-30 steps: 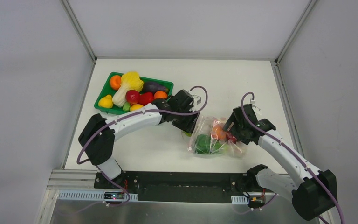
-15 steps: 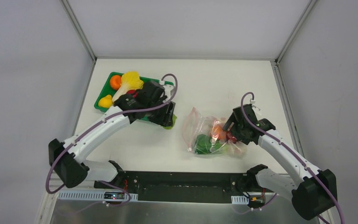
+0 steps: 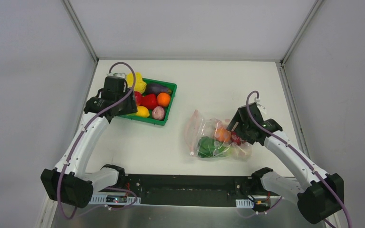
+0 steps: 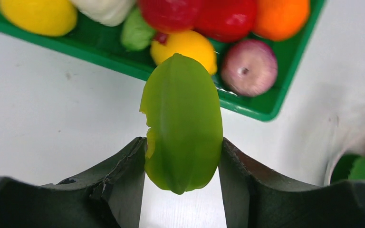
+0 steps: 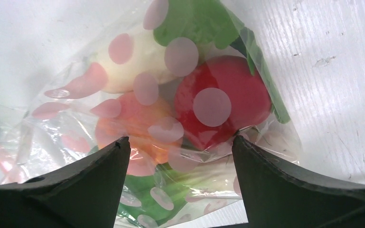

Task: Open the zip-top bag and remove the fake food
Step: Place the fake fruit in the bin.

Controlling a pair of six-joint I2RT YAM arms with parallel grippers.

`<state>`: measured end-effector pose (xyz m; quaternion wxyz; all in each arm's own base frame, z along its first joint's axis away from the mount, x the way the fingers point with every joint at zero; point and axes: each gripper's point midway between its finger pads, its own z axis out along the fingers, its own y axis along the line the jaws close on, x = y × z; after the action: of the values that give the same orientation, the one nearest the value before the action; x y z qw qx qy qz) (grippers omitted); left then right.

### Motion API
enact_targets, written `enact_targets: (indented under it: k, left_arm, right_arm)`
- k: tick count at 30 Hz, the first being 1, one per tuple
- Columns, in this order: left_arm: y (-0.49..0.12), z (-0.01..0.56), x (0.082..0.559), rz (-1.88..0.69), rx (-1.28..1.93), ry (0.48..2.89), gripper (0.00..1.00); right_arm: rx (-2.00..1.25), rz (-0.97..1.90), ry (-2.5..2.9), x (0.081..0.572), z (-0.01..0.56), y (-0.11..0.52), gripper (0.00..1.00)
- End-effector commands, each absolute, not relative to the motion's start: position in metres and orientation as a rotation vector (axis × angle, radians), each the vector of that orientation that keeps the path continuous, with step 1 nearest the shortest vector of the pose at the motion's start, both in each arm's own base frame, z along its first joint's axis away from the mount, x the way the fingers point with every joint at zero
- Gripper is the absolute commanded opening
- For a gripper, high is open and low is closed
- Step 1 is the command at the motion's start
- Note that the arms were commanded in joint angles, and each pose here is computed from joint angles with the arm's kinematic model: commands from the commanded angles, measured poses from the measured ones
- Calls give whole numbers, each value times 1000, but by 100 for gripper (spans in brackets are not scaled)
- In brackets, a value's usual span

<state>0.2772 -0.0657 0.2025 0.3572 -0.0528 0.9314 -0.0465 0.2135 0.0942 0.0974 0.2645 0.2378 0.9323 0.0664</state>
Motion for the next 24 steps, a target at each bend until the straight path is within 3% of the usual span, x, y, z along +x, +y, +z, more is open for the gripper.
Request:
enact_targets:
  k: [1, 8, 15, 24]
  left_arm:
    - [-19, 198, 301, 10, -406, 2331, 24]
    - [17, 167, 333, 102, -666, 2283, 26]
    - [12, 133, 358, 61, -787, 2299, 32]
    - [-7, 106, 359, -63, -858, 2347, 70]
  right_arm:
    - [605, 218, 2450, 225, 124, 96, 82]
    - [604, 209, 2399, 229, 136, 91, 82]
    - [603, 195, 2392, 228, 137, 88, 82]
    - [618, 188, 2381, 224, 138, 84, 82]
